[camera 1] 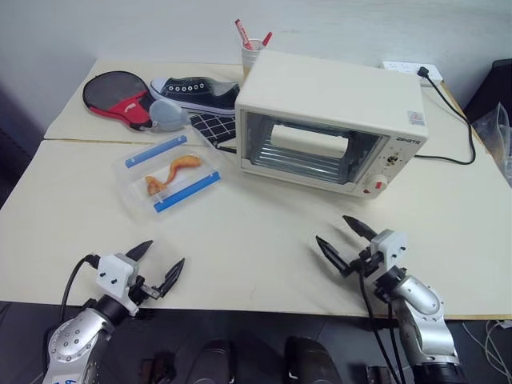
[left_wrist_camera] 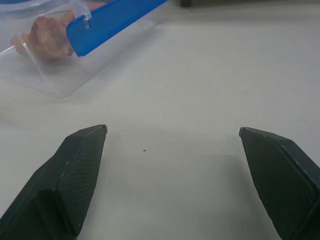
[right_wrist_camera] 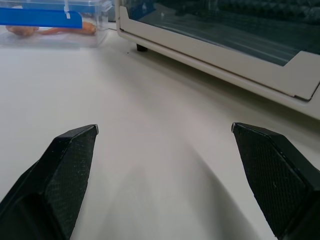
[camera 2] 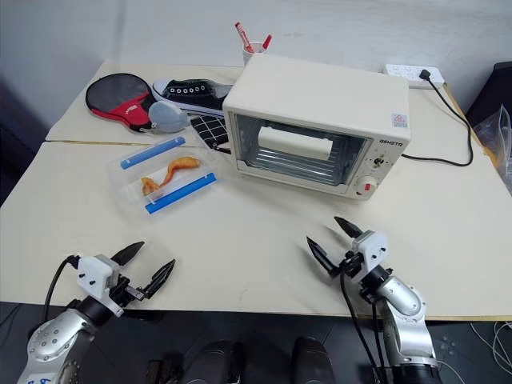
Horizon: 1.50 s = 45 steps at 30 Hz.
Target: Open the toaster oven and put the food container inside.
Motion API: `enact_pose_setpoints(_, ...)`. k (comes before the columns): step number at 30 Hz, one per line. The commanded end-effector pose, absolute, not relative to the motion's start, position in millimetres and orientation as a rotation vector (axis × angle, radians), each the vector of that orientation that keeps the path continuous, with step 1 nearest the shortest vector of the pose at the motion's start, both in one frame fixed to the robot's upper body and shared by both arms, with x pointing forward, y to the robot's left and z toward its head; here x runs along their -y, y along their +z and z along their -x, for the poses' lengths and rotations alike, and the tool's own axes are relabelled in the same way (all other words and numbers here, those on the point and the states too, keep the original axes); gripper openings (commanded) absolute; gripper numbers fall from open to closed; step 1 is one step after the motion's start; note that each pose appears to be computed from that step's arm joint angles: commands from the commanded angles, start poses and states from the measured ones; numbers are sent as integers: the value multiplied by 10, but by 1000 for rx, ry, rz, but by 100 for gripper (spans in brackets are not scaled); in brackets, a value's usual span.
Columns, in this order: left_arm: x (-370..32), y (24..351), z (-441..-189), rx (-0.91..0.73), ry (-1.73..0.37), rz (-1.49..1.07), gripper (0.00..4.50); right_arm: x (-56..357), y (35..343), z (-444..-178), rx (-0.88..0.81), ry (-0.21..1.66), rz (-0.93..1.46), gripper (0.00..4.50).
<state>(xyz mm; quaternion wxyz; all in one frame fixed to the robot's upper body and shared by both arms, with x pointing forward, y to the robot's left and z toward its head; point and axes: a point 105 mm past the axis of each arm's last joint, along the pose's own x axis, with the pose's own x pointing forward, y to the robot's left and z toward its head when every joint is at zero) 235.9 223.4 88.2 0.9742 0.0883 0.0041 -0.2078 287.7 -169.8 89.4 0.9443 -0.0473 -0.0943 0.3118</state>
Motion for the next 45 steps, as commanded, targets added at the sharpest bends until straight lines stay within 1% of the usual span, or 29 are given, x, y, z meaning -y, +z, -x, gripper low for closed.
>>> enact_pose_setpoints(1, -2227, 1019, -2367, 19, -426, -192, 450, 1703, 982, -2847, 233, 654, 105, 448)
enact_pose_setpoints(2, -2207, 1054, -2372, 21, -445, -162, 450, 1720, 1022, -2831, 242, 659, 103, 448)
enact_pose_setpoints(5, -2123, 1310, -2350, 58, -566, -42, 450, 1832, 1211, -2733, 272, 661, 97, 448)
enact_pose_setpoints(7, -2105, 1526, -2317, 82, -669, -45, 450, 1923, 1305, -2628, 267, 673, 128, 448)
enact_pose_setpoints(9, -2123, 1765, -2352, 119, -758, -33, 450, 2094, 1358, -2505, 237, 665, 187, 448)
enact_pose_setpoints(12, -2151, 1855, -2414, 58, -908, -52, 450, 2299, 1391, -2406, 190, 646, 247, 448)
enact_pose_setpoints(15, -2248, 1902, -2543, 54, -933, -90, 450, 2384, 1423, -2423, 189, 624, 286, 448)
enact_pose_setpoints(17, -2289, 1952, -2644, 105, -921, -137, 450, 2310, 1545, -2526, 234, 636, 278, 448)
enact_pose_setpoints(19, -2274, 1986, -2726, 143, -917, -144, 450, 2141, 1720, -2641, 279, 684, 232, 448)
enact_pose_setpoints(22, -2197, 1969, -2787, 169, -921, -150, 450, 1885, 1885, -2744, 245, 804, 135, 448)
enact_pose_setpoints(25, -2104, 1950, -2805, 188, -935, -139, 450, 1717, 2114, -2860, 248, 858, 81, 448)
enact_pose_setpoints(27, -2041, 1956, -2804, 195, -948, -130, 450, 1665, 2196, -2923, 242, 867, 70, 448)
enact_pose_setpoints(33, -1935, 2003, -2802, 230, -938, -153, 450, 1587, 2270, -3088, 248, 876, 72, 448)
enact_pose_setpoints(37, -1916, 1999, -2779, 230, -924, -155, 450, 1507, 2327, -3147, 274, 901, 65, 448)
enact_pose_setpoints(42, -1908, 1985, -2765, 231, -909, -151, 450, 1375, 2345, -3119, 301, 958, 70, 448)
enact_pose_setpoints(45, -1897, 2010, -2777, 242, -906, -123, 450, 1286, 2349, -3004, 337, 1031, 114, 448)
